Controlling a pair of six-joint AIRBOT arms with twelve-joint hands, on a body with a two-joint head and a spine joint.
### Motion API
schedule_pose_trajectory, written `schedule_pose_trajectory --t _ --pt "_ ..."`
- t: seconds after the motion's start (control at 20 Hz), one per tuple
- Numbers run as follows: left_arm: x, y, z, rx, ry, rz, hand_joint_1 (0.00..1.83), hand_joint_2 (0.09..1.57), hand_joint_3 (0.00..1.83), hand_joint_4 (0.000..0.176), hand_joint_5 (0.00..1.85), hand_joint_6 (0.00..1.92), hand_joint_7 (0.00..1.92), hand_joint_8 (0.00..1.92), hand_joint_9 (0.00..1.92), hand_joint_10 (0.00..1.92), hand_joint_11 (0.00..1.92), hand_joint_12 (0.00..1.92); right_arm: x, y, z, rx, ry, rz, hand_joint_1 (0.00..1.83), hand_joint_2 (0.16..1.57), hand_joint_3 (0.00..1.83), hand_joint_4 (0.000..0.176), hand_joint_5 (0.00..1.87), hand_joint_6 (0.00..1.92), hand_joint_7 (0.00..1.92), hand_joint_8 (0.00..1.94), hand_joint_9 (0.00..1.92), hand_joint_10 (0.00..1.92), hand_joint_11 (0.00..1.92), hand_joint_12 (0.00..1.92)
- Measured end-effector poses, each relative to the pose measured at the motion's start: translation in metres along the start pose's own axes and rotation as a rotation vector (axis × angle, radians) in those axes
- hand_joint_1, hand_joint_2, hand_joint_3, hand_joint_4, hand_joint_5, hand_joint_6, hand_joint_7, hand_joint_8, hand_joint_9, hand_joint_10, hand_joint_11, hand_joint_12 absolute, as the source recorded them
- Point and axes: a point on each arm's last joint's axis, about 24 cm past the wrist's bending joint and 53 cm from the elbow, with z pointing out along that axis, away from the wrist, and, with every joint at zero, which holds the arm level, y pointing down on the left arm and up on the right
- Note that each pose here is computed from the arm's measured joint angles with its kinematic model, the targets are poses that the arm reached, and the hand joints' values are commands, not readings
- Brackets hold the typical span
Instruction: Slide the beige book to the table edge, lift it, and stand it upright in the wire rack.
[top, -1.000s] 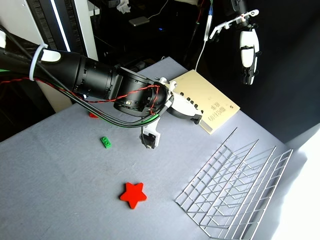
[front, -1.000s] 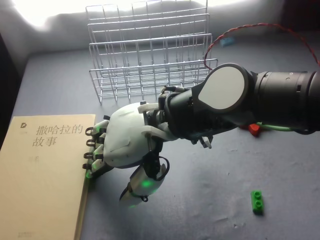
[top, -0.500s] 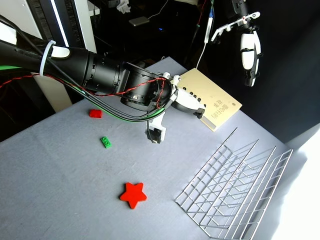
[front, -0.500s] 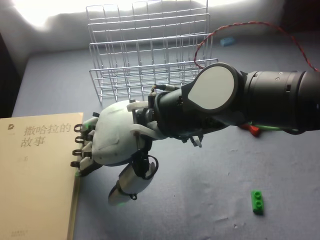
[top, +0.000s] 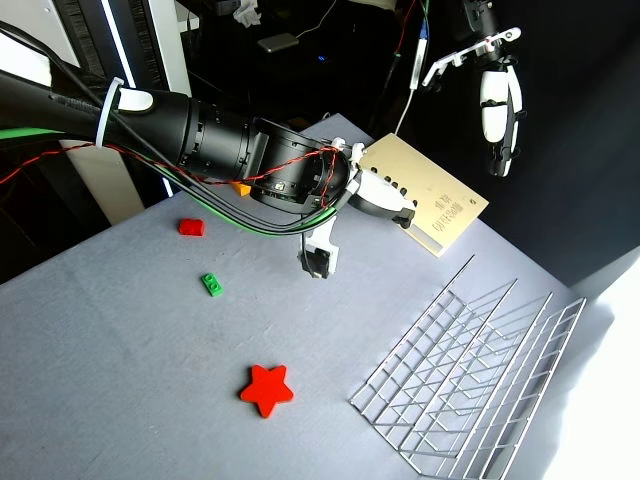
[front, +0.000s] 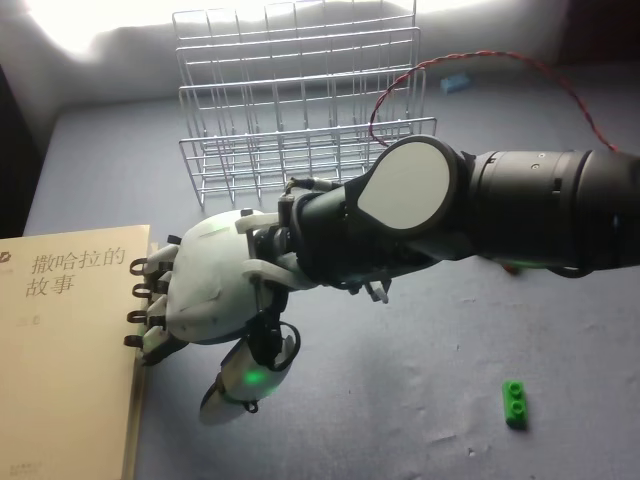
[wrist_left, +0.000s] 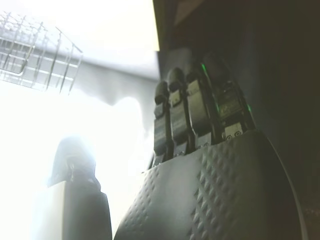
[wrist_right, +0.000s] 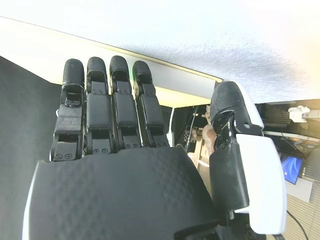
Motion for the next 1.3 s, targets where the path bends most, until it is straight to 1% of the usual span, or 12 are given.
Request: schedule_pose_trajectory --t 0.2,0.25,0.35,0.55,0.6,0.75,0.8,0.9,1.0,1.1,1.2,1.3 --pt "0.000 0.000 0.000 0.000 0.000 0.000 0.31 1.15 0.00 0.000 0.40 0.01 0.43 0.01 0.43 0.02 0.06 0.87 0.000 0.003 0.003 -0.003 -0.002 0.013 0.17 1.20 0.00 0.000 0.30 0.00 0.30 0.00 0.27 0.00 0.00 0.70" --pt "0.000 0.000 0.000 0.000 0.000 0.000 0.31 1.15 0.00 0.000 0.40 0.01 0.44 0.01 0.44 0.02 0.07 0.87 0.000 0.004 0.003 -0.006 -0.001 0.014 0.14 1.21 0.00 0.000 0.27 0.00 0.28 0.00 0.25 0.00 0.00 0.68" --pt "0.000 0.000 0.000 0.000 0.000 0.000 0.28 1.16 0.01 0.000 0.39 0.00 0.42 0.00 0.42 0.01 0.06 0.87 0.000 0.007 0.005 -0.013 0.002 0.018 0.16 1.20 0.00 0.000 0.29 0.01 0.30 0.01 0.27 0.01 0.00 0.71" --pt "0.001 -0.001 0.000 0.002 0.002 -0.001 0.30 1.15 0.00 0.000 0.40 0.01 0.45 0.01 0.44 0.01 0.07 0.87 0.000 0.007 0.005 -0.014 0.003 0.027 0.14 1.20 0.00 0.000 0.30 0.01 0.31 0.01 0.27 0.01 0.00 0.68" --pt "0.001 -0.001 0.000 0.003 0.002 -0.001 0.29 1.16 0.00 0.000 0.40 0.00 0.44 0.01 0.44 0.01 0.06 0.86 0.001 0.007 0.005 -0.014 0.003 0.027 0.14 1.20 0.00 0.000 0.31 0.01 0.33 0.01 0.29 0.01 0.00 0.73" --pt "0.001 -0.001 0.000 0.003 0.001 -0.001 0.28 1.17 0.00 0.000 0.41 0.01 0.45 0.01 0.44 0.01 0.06 0.86 0.001 0.007 0.004 -0.014 0.005 0.032 0.17 1.20 0.00 0.000 0.32 0.01 0.34 0.01 0.29 0.01 0.00 0.72" --pt "0.001 -0.001 0.000 0.003 0.002 -0.001 0.27 1.18 0.01 0.000 0.39 0.00 0.43 0.00 0.42 0.00 0.05 0.85 0.002 0.006 0.002 -0.016 0.009 0.033 0.17 1.19 0.00 0.000 0.33 0.01 0.35 0.01 0.31 0.01 0.00 0.75" --pt "0.002 0.000 0.000 0.001 0.004 -0.002 0.28 1.17 0.00 0.000 0.38 0.01 0.42 0.01 0.42 0.01 0.06 0.86 0.007 0.000 -0.006 -0.014 0.022 0.038 0.14 1.20 0.00 0.000 0.31 0.00 0.33 0.00 0.29 0.00 0.00 0.72" --pt "0.002 0.001 0.000 -0.002 0.003 -0.001 0.31 1.17 0.00 0.000 0.39 0.01 0.42 0.00 0.41 0.00 0.05 0.85 0.010 -0.011 -0.014 0.004 0.025 0.041 0.13 1.21 0.00 0.000 0.29 0.00 0.32 0.00 0.28 0.00 0.00 0.70" --pt "0.002 0.000 0.000 0.000 0.004 0.000 0.30 1.16 0.00 0.000 0.40 0.01 0.41 0.00 0.41 0.00 0.06 0.85 0.009 -0.023 -0.023 0.029 0.018 0.039 0.16 1.19 0.00 0.000 0.33 0.01 0.34 0.00 0.29 0.00 0.00 0.76" --pt "0.002 0.000 0.000 -0.001 0.003 -0.001 0.31 1.16 0.00 0.000 0.41 0.01 0.43 0.01 0.42 0.00 0.06 0.85 0.010 -0.027 -0.026 0.038 0.019 0.040 0.17 1.19 0.00 0.000 0.33 0.01 0.34 0.00 0.29 0.00 0.00 0.76" --pt "0.002 0.000 0.000 0.000 0.003 -0.001 0.31 1.16 0.00 0.000 0.41 0.01 0.42 0.00 0.41 0.00 0.06 0.86 0.012 -0.024 -0.026 0.031 0.024 0.040 0.12 1.20 0.00 0.000 0.32 0.00 0.33 0.00 0.28 0.00 0.00 0.75"
